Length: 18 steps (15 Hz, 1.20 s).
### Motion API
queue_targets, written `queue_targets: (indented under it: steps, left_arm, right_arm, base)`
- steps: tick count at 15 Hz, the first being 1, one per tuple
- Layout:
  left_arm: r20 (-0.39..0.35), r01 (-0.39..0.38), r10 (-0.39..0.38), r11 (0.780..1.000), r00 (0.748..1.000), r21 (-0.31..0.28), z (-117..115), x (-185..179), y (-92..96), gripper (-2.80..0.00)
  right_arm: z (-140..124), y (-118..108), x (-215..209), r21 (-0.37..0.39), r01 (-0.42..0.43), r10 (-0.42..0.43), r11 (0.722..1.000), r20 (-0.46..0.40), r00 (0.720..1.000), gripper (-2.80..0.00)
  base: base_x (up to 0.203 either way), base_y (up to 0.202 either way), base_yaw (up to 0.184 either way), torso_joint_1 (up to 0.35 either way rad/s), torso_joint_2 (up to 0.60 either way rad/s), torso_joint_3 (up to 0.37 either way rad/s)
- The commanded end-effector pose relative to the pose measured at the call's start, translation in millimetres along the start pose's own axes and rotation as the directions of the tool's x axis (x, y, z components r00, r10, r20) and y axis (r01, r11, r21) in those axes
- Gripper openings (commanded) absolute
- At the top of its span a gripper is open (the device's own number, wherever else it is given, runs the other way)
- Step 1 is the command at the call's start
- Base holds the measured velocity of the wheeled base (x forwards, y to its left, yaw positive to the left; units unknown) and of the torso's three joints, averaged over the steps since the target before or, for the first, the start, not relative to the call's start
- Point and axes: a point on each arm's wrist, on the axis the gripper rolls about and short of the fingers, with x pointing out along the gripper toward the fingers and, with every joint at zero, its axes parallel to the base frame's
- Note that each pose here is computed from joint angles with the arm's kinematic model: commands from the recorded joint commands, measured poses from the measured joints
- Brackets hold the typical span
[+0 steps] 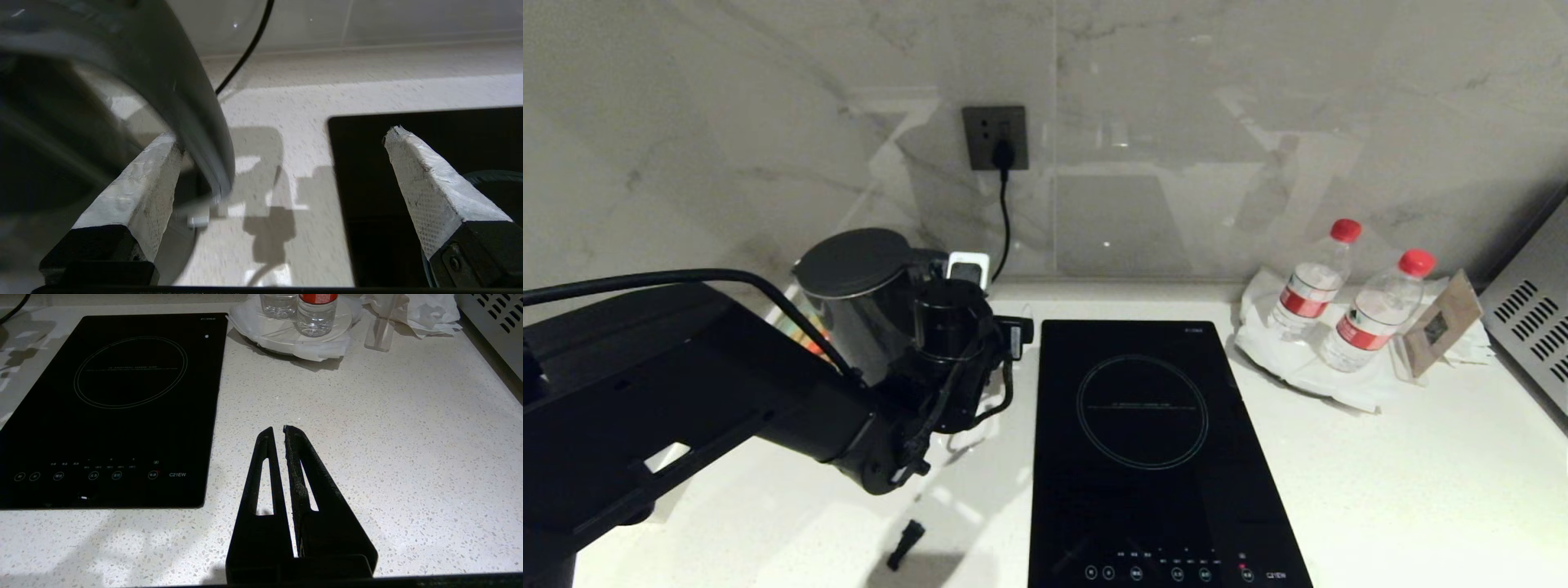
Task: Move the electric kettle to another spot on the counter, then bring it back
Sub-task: Pick up the kettle
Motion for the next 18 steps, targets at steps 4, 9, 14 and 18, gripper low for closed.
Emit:
queue_targets:
  steps: [4, 9, 14, 18]
  left_arm:
    - [0.005, -0.058, 0.058, 0.998, 0.998, -0.008, 4.5, 28.5, 11.6, 0.00]
    - [0.034, -0.064, 0.065, 0.998, 0.997, -0.025, 21.4, 34.8, 11.5, 0.00]
    - [0.043, -0.075, 0.076, 0.997, 0.996, -0.032, 29.8, 35.7, 16.5, 0.00]
    - [0.048, -0.079, 0.080, 0.996, 0.996, -0.035, 32.7, 35.1, 18.8, 0.00]
  right_arm:
    - [0.0, 0.0, 0.0, -0.001, -0.001, 0.001, 1.000, 0.000, 1.000, -2.80]
    - [0.0, 0.0, 0.0, -0.001, -0.001, 0.001, 1.000, 0.000, 1.000, -2.80]
    - [0.0, 0.0, 0.0, -0.001, -0.001, 0.001, 1.000, 0.000, 1.000, -2.80]
    - [0.0, 0.0, 0.0, -0.001, -0.001, 0.001, 1.000, 0.000, 1.000, -2.80]
  base:
    - [0.000, 0.000, 0.000, 0.000, 0.00, 0.000]
    - [0.000, 0.000, 0.000, 0.000, 0.00, 0.000]
    - [0.000, 0.000, 0.000, 0.000, 0.00, 0.000]
    - [0.000, 0.000, 0.000, 0.000, 0.00, 0.000]
